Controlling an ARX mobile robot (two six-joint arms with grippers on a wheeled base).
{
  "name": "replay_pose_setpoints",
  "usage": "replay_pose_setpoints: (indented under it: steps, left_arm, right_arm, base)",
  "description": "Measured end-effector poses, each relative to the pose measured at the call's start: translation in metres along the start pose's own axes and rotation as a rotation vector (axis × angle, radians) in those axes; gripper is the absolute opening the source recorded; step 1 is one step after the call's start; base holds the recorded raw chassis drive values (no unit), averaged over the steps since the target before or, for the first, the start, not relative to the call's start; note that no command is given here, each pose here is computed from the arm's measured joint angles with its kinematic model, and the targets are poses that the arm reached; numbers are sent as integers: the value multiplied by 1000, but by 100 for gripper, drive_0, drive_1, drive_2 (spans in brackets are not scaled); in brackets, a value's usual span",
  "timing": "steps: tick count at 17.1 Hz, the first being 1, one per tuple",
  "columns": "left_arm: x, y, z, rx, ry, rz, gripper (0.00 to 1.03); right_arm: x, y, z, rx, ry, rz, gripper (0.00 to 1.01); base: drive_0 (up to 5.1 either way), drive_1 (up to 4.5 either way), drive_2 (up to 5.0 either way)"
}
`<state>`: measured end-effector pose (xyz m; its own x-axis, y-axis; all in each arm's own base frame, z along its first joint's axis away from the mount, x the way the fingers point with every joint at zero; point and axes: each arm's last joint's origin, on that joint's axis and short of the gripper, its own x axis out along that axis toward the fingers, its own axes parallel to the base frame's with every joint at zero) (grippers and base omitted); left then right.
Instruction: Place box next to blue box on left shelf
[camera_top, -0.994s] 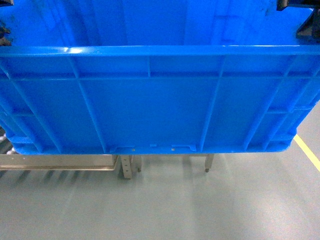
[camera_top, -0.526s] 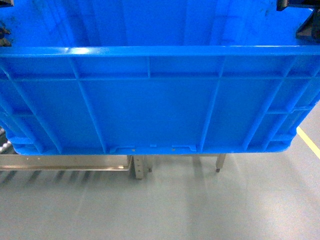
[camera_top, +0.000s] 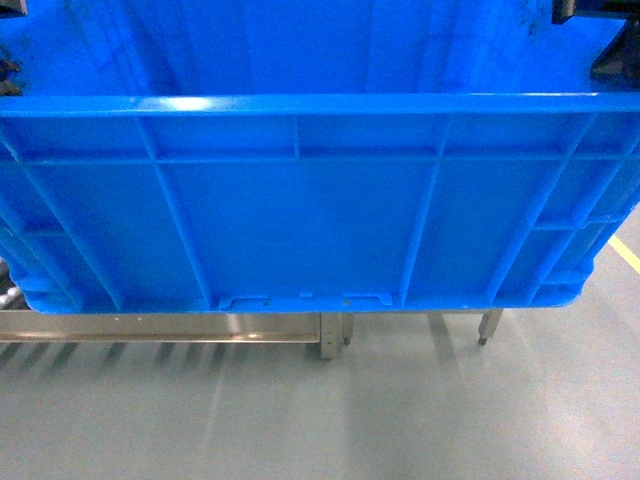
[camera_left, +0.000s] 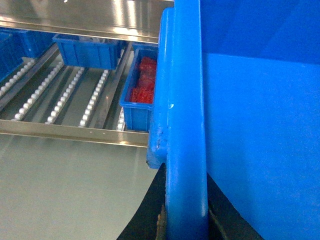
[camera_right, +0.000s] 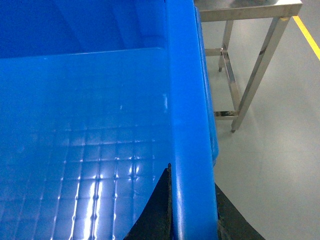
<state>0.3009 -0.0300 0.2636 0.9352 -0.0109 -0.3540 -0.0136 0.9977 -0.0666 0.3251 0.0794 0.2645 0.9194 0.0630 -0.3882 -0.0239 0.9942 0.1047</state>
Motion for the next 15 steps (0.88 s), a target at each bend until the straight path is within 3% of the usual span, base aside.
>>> replay_pose_setpoints:
  steps: [15]
  left_arm:
    - [0, 0, 1, 0, -7, -2, 8]
  right_arm:
    - [0, 0, 0, 3, -4, 1, 9]
  base:
    - [-492, 244, 244]
